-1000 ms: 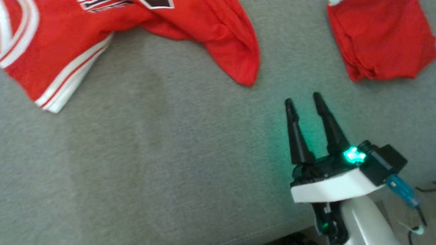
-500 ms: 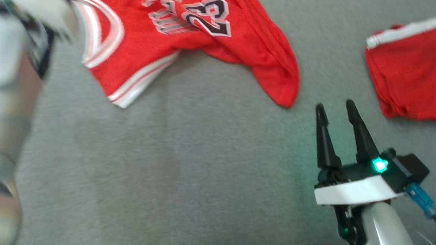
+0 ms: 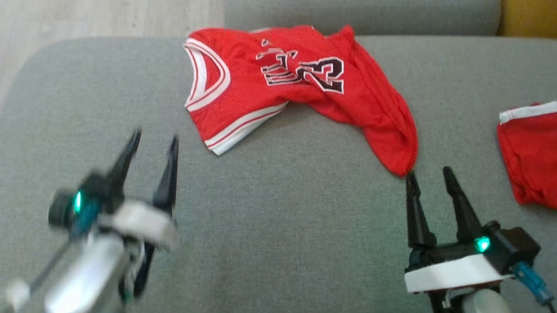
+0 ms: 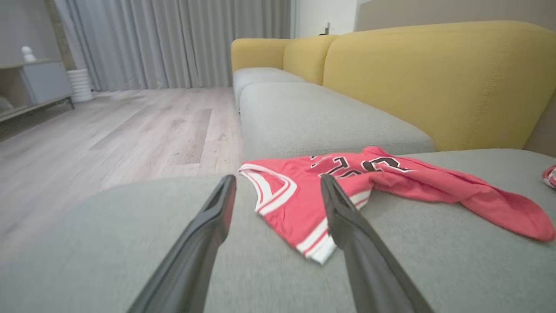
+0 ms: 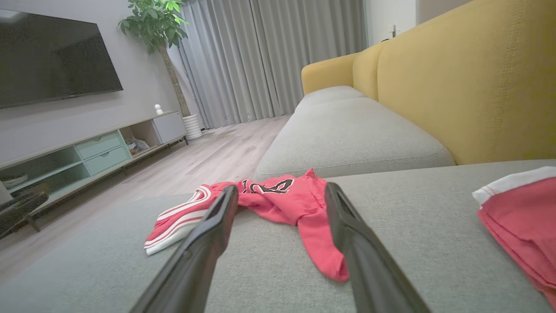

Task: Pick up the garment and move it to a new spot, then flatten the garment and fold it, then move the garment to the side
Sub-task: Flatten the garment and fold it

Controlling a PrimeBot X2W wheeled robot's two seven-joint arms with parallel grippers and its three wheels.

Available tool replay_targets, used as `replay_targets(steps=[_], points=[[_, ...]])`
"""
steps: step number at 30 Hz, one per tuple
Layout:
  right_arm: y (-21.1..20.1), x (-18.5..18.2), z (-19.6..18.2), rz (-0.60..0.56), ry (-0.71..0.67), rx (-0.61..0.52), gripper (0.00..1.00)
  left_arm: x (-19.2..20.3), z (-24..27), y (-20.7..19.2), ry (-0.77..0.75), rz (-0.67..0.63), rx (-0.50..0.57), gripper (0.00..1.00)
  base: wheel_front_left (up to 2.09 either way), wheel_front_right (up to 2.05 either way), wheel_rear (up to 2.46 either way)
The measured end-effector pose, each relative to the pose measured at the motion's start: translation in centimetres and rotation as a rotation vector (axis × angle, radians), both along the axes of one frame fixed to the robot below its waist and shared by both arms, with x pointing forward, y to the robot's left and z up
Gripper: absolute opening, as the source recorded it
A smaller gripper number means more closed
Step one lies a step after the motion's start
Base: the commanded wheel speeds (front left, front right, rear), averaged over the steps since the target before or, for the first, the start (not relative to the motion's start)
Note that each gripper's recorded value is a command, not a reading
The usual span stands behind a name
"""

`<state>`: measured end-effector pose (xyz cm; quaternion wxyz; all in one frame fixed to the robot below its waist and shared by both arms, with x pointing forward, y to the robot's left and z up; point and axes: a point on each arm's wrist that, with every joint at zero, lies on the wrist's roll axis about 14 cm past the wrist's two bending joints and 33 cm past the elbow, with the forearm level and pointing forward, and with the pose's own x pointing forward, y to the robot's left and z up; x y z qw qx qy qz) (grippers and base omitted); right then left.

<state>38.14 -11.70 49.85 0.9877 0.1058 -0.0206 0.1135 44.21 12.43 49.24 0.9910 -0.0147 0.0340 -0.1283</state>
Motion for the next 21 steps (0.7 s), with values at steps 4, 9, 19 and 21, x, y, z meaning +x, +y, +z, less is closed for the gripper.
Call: replay_targets(steps=[4, 9, 19, 21], points=[[0.5, -0.4, 0.2, 0.015, -0.006, 0.001, 1.0, -3.8, -1.4, 0.4, 0.036, 0.069, -0.066, 1.0, 0.0, 0.0, 0.0], [0.8, -0.3, -0.3, 0.025, 0.008, -0.007, 1.0, -4.9, -1.7, 0.0, 0.048, 0.072, -0.079, 1.0, 0.0, 0.0, 0.0], [0.0, 0.4, -1.9, 0.002, 0.056, -0.009, 1.0, -2.3, -4.3, -2.1, 0.178, -0.03, -0.029, 1.0, 0.0, 0.0, 0.0], [-0.3, 0.6, -2.6, -0.009, 0.076, -0.011, 1.0, -1.3, -5.5, -2.4, 0.227, -0.042, -0.013, 1.0, 0.0, 0.0, 0.0]])
